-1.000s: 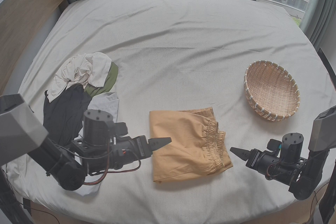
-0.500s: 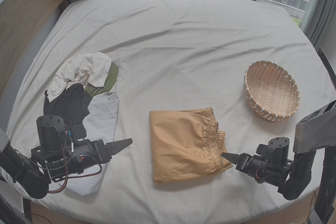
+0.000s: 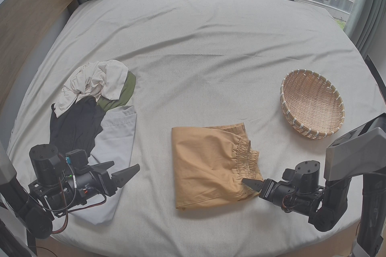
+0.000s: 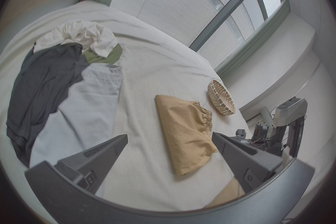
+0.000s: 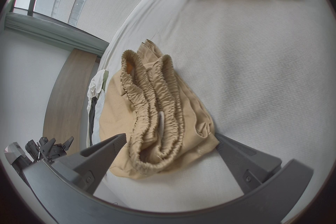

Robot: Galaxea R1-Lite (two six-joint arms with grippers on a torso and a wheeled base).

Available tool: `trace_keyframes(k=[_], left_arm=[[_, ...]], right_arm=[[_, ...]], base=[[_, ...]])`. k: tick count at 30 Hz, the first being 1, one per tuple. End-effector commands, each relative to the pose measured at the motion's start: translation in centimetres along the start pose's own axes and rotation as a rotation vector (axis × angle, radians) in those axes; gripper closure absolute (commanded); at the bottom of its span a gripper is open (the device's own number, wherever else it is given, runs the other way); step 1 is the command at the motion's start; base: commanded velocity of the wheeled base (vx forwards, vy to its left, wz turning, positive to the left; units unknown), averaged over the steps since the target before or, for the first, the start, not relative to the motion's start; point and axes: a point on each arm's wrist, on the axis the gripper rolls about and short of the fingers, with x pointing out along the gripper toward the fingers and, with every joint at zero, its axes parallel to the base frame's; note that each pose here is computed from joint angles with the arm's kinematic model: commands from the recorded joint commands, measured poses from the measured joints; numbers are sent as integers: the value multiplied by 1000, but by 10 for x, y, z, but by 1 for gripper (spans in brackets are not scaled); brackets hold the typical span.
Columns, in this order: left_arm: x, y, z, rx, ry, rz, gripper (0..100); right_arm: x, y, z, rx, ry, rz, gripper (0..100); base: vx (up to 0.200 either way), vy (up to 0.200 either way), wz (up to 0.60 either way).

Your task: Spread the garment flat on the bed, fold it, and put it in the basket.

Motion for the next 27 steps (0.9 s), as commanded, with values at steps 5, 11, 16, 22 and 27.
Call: trace_keyframes(k=[5,11,16,22,27], left_arm=[[-3,21,-27,29,92,73,0],[-6,19,-29,26,106,54,0],[-7,19,-27,25,97,52,0],[-8,19,-27,21,95,53,0],[-7,17,-27,12,98,46,0]], right_arm=[[12,16,-1,-22,-12,68,0],[21,25,3,-32,-25,116,0],[24,24,0,-33,-16,112,0],[20,25,-1,-35,-8,122,100],[0,35,-5,-46,18,144,100]], base=[[0,0,0],[0,0,0],[0,0,0],[0,0,0],[0,0,0]])
